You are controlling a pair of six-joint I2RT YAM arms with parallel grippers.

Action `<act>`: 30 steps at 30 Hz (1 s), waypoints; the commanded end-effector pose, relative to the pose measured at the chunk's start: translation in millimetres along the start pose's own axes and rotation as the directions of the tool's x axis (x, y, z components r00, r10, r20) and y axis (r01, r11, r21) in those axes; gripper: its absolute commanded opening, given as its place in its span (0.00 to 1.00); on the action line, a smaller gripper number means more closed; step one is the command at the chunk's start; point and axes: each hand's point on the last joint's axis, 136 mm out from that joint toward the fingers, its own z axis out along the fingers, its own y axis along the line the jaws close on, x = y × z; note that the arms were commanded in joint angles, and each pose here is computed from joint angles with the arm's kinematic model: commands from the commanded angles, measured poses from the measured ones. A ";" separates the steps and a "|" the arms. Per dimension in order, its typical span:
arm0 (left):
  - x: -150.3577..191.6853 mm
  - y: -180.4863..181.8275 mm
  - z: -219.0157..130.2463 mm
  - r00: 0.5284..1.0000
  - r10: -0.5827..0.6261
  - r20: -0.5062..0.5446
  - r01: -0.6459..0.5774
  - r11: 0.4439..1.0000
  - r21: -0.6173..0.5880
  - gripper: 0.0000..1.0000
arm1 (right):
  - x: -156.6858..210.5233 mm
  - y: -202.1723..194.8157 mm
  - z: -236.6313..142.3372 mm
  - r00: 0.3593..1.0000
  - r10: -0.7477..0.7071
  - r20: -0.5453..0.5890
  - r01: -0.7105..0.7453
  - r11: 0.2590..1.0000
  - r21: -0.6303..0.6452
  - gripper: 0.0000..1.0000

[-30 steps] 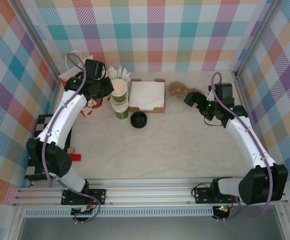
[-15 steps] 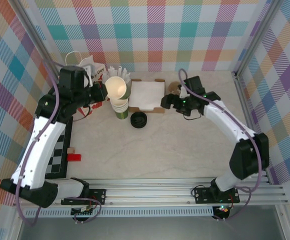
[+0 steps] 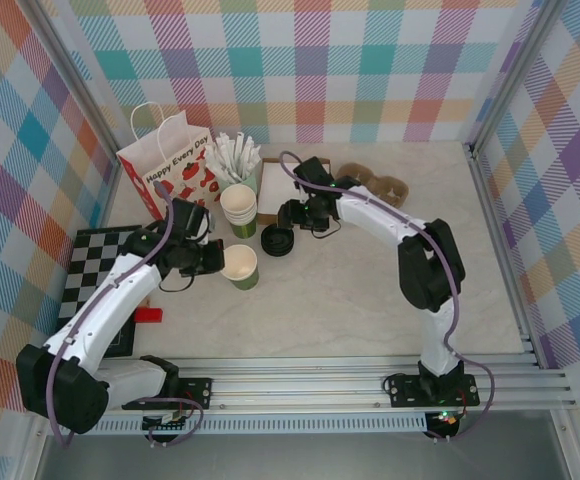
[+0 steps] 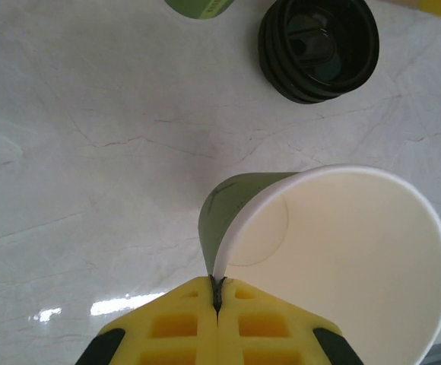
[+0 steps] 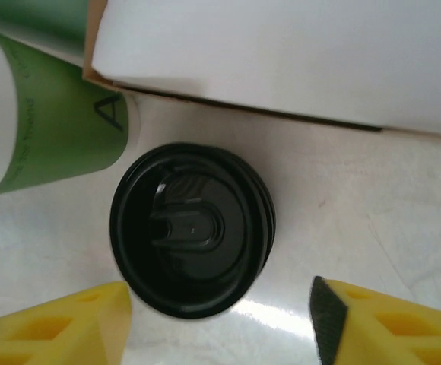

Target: Pack the takeout coffee

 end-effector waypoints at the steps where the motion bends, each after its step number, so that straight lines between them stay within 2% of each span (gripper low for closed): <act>1: -17.0 -17.7 0.2 0.995 0.006 0.104 -0.016 0.995 0.097 0.00 | -5.1 -17.1 11.3 1.000 -0.028 0.000 0.028 0.992 0.120 0.58; 6: -12.3 -17.8 10.2 0.997 0.025 0.072 -0.032 0.994 0.101 0.00 | 1.5 -22.2 31.4 0.996 -0.063 -0.059 0.072 0.984 0.160 0.54; 10: -9.7 -16.7 16.2 0.998 0.040 0.039 -0.043 0.995 0.090 0.00 | 5.8 -15.8 37.6 0.994 -0.083 -0.077 0.092 0.988 0.124 0.48; 21: -7.8 -14.8 25.4 0.998 0.060 0.012 -0.061 0.995 0.079 0.00 | 11.6 -8.2 47.4 0.989 -0.105 -0.106 0.116 0.988 0.105 0.48; 30: -4.7 -14.8 28.7 0.998 0.059 0.004 -0.059 0.994 0.087 0.00 | 15.2 -13.1 50.5 0.985 -0.124 -0.117 0.140 0.981 0.137 0.34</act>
